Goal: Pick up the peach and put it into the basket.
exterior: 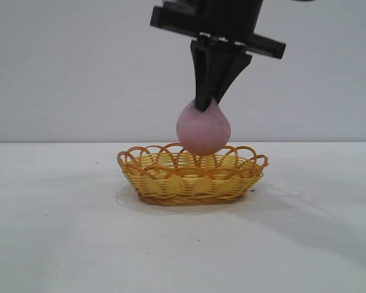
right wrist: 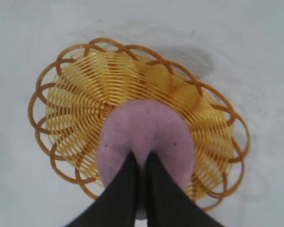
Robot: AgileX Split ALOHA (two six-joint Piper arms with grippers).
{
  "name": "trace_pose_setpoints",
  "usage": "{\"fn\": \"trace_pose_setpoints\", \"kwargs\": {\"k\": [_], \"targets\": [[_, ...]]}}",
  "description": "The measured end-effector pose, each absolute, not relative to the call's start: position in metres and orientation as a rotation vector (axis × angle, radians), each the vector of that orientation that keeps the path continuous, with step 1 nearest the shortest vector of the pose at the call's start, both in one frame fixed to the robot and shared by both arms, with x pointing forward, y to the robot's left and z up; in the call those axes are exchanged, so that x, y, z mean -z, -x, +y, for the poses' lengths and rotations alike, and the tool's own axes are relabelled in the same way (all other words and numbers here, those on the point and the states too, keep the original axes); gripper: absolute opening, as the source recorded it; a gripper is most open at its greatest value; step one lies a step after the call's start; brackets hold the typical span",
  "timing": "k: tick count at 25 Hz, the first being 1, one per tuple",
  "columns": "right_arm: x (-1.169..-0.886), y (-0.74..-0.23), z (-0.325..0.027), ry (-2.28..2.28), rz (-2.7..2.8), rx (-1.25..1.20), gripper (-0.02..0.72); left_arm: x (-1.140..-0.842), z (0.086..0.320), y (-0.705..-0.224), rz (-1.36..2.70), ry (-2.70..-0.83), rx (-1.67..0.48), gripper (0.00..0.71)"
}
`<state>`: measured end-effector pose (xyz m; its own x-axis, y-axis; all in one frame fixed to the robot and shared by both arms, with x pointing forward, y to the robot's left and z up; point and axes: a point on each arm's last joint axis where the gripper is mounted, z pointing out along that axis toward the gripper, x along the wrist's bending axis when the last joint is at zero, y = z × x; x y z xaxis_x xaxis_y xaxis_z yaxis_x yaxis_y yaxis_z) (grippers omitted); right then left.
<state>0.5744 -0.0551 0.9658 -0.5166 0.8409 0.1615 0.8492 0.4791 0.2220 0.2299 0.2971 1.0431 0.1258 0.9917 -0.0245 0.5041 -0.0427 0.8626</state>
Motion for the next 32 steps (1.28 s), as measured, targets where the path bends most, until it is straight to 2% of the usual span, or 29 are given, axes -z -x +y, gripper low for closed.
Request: {"fn": "trace_pose_setpoints", "kwargs": {"k": [6, 10, 11, 12, 14, 21, 27, 32], "targets": [[-0.965, -0.574, -0.055, 1.529, -2.673, 0.427, 0.321, -1.043, 0.297, -0.230, 1.476, -1.652, -0.819, 0.524], [-0.968, -0.576, -0.058, 1.538, -2.677, 0.436, 0.316, -1.043, 0.297, -0.230, 1.476, -1.652, -0.819, 0.524], [-0.973, -0.577, -0.061, 1.547, -2.682, 0.449, 0.316, -1.043, 0.297, -0.230, 1.476, -1.652, -0.819, 0.524], [-0.978, -0.580, -0.066, 1.562, -2.686, 0.463, 0.357, -1.043, 0.297, -0.230, 1.476, -1.652, -0.819, 0.524], [-0.991, -0.584, -0.079, 1.603, -2.689, 0.503, 0.342, -1.043, 0.297, -0.230, 1.476, -1.652, -0.819, 0.524], [-1.019, -0.609, -0.154, 1.856, -2.606, 0.509, 0.342, -1.043, 0.297, -0.230, 1.476, -1.652, -0.819, 0.524], [-1.023, -0.623, -0.220, 2.068, -2.497, 0.427, 0.342, -1.043, 0.297, -0.230, 1.476, -1.652, -0.819, 0.524], [-1.021, -0.623, -0.260, 2.173, -2.396, 0.329, 0.342, -1.043, 0.297, -0.230, 1.476, -1.652, -0.819, 0.524]]}}
